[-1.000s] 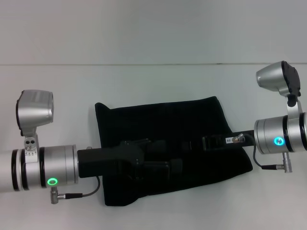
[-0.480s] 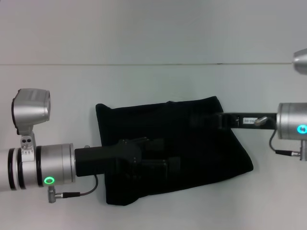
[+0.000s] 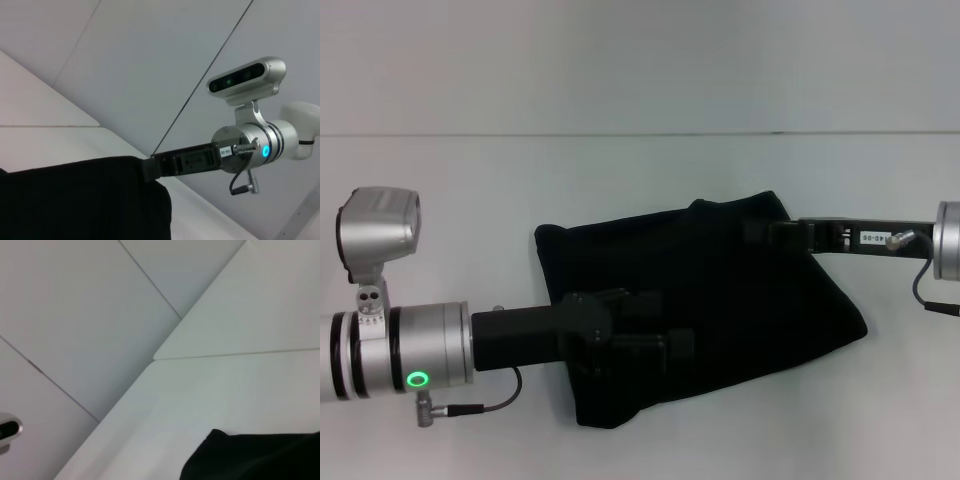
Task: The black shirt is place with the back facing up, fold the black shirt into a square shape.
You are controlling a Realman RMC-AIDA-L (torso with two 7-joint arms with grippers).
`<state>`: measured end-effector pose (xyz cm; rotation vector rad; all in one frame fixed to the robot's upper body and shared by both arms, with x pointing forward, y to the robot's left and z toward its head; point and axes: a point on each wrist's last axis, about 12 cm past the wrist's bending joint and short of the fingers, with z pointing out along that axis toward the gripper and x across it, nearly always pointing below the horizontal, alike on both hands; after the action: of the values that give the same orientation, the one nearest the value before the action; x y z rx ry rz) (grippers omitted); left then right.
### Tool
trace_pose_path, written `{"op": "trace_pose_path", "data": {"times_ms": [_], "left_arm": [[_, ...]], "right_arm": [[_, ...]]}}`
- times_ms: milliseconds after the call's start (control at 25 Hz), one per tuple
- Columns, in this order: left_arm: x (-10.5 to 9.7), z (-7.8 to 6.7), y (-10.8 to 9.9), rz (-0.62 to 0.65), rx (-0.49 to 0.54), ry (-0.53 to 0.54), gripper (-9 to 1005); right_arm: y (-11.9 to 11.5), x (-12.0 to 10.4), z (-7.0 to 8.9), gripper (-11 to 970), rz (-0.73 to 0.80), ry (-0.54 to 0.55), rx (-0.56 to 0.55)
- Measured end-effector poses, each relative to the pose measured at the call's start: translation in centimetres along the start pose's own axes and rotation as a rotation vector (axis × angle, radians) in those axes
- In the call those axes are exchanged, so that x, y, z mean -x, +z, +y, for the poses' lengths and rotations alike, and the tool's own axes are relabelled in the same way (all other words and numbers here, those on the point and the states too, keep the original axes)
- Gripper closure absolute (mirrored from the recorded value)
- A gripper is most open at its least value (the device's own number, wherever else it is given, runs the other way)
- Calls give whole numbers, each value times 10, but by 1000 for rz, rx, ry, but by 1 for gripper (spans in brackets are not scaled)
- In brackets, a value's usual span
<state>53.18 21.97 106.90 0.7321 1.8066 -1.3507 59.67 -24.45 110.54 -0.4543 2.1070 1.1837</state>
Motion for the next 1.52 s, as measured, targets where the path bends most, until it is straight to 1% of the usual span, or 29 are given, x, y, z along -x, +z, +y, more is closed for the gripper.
{"op": "trace_pose_path", "data": {"times_ms": [160, 240, 400, 520, 760, 1000, 1200, 1400, 1520], "left_arm": [[-1, 0, 0, -3, 1, -9, 47], [-1, 0, 0, -4, 0, -12, 47], [-2, 0, 0, -5, 0, -12, 46], [-2, 0, 0, -2, 3, -13, 46], [-2, 0, 0, 0, 8, -13, 46], [-3, 0, 0, 3, 9, -14, 46], [-4, 0, 0, 3, 10, -15, 46], [-6, 0, -1, 3, 11, -18, 46], [-7, -1, 0, 4, 10, -18, 46]], "right_arm": [[-3, -9, -8, 870, 16, 30, -46], [-2, -17, -15, 868, 33, 63, -88], [-4, -26, -23, 864, 41, 103, -140], [-7, -29, -24, 861, 37, 112, -141], [-13, -28, -26, 855, 41, 110, -140], [-20, -22, -28, 587, 36, 95, -145], [-26, -12, -26, 381, 36, 78, -131], [-33, -6, -29, 291, 39, 116, -154], [-35, -4, -33, 289, 59, 133, -187]]}}
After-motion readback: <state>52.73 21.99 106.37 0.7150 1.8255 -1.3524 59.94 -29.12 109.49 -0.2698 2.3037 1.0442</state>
